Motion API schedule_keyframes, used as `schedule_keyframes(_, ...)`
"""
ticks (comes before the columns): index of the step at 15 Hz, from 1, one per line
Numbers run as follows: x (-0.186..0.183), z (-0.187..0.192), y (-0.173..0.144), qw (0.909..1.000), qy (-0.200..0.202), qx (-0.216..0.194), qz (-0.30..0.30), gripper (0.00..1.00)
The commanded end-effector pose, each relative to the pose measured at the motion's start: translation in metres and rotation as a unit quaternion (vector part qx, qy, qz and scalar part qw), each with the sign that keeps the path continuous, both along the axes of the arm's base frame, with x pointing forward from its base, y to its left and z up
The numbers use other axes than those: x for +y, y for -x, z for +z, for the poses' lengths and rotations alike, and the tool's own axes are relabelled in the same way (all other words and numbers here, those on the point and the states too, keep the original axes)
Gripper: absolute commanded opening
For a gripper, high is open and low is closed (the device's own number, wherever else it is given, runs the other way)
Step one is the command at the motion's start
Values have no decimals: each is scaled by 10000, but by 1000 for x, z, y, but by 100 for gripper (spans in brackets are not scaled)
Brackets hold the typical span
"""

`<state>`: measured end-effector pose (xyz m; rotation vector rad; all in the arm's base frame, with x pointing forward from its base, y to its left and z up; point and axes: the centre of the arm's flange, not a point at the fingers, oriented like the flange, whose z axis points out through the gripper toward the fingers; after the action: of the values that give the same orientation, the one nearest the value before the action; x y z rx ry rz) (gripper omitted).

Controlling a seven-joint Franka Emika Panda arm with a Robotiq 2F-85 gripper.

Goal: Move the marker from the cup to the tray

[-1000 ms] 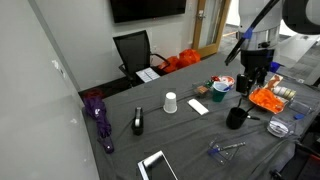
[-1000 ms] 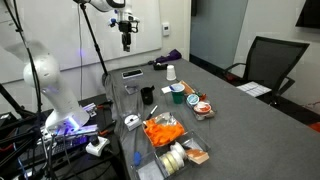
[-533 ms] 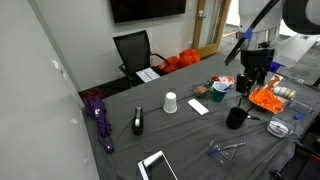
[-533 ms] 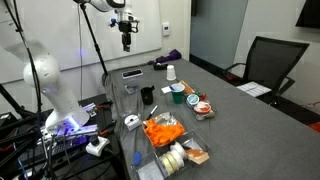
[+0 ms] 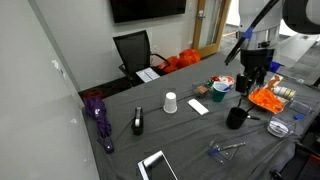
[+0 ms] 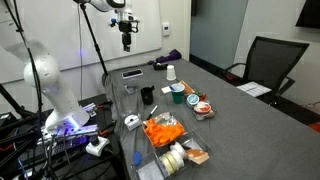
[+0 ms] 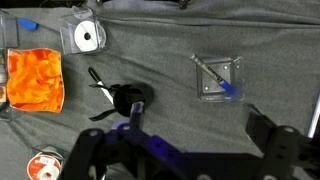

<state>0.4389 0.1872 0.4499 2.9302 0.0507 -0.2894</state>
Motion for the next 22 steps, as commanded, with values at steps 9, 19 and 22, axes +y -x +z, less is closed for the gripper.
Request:
schedule_keyframes(9,-56,-13,-30,9952,201,-936,-210,100)
schedule_keyframes(19,-130,-28,-75,9808,299,-1562,-1127,100)
schedule_keyframes(22,-144,-38,-87,9762,57,-1852,-1129,100)
